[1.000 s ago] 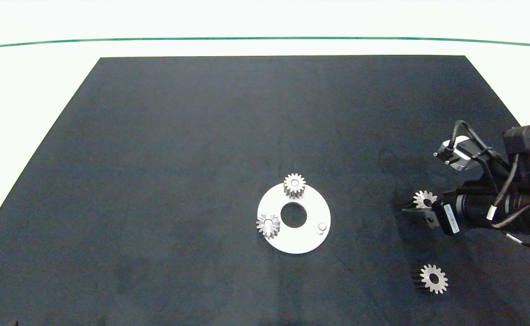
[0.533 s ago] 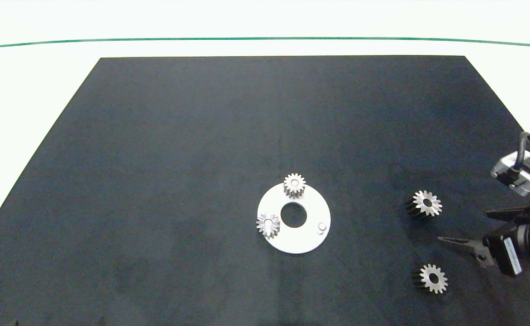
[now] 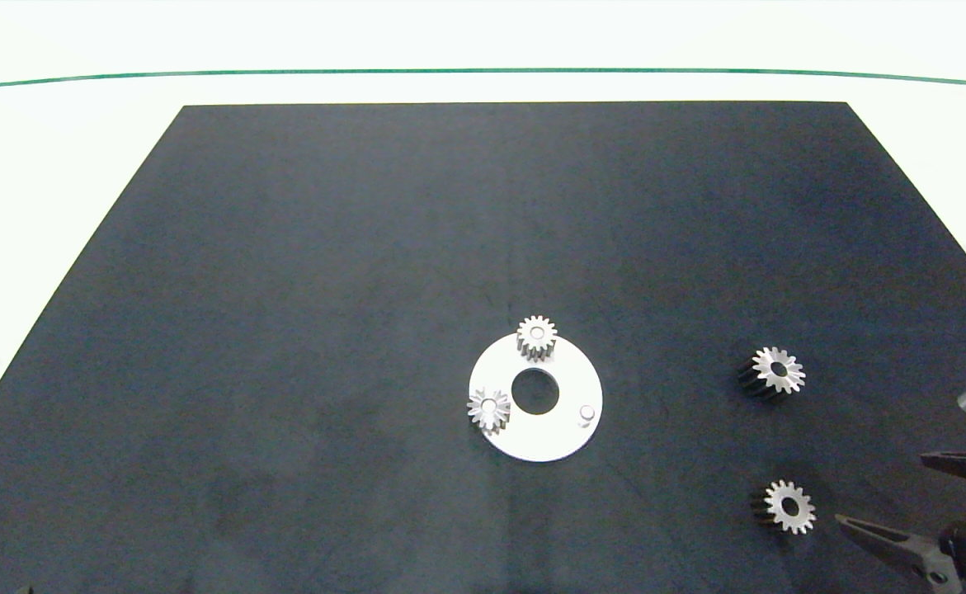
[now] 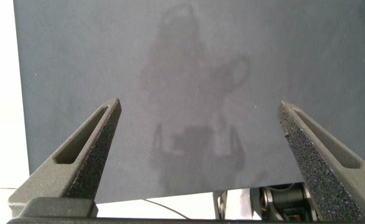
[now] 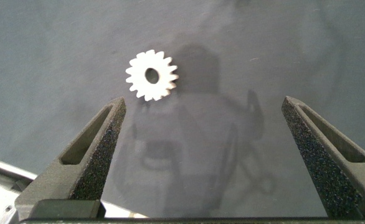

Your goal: Remove an incorrectly installed larger gear and replace it with the correct smaller gear

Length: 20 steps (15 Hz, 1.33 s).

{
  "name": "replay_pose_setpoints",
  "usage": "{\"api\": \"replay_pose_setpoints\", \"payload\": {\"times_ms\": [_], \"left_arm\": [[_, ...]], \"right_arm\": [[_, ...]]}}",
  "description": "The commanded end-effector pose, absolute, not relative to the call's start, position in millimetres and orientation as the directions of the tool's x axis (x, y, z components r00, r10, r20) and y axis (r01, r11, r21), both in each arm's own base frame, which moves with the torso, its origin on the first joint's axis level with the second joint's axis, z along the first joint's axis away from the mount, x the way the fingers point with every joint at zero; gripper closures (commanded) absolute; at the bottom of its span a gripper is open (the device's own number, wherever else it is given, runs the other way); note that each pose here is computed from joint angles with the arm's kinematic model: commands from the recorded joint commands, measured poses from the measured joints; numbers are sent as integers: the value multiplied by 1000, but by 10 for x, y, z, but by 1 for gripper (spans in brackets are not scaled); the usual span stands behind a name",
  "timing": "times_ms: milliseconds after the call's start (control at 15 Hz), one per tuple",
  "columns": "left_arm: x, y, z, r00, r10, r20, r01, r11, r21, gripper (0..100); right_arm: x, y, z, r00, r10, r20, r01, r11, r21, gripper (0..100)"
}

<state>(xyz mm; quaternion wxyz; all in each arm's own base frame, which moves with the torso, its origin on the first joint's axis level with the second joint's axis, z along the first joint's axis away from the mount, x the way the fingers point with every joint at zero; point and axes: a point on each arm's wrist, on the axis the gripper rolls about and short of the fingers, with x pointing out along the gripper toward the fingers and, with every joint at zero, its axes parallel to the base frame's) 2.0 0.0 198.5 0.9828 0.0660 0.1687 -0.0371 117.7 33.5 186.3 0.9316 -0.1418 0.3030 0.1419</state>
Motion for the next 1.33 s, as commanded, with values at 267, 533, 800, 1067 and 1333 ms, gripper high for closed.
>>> {"api": "replay_pose_setpoints", "payload": {"times_ms": [267, 533, 800, 1067, 1333], "left_arm": [[-6, 2, 1970, 943, -50, -330, 94, 988, 120, 0], [-12, 2, 1972, 944, -49, -325, 97, 986, 133, 0], [-15, 3, 1972, 945, -44, -324, 92, 987, 134, 0], [-12, 3, 1972, 945, -46, -325, 93, 987, 132, 0], [-12, 3, 1972, 944, -47, -325, 95, 987, 132, 0]], "right_arm": [[1179, 458, 1791, 729, 256, -635, -449, 879, -161, 0], [1272, 508, 1642, 700, 249, -669, -467, 869, -165, 0], [1446, 582, 1505, 713, 243, -658, -460, 870, -178, 0], [1493, 653, 1423, 682, 252, -687, -490, 854, -174, 0], [1554, 677, 1375, 689, 229, -688, -476, 858, -191, 0]]}}
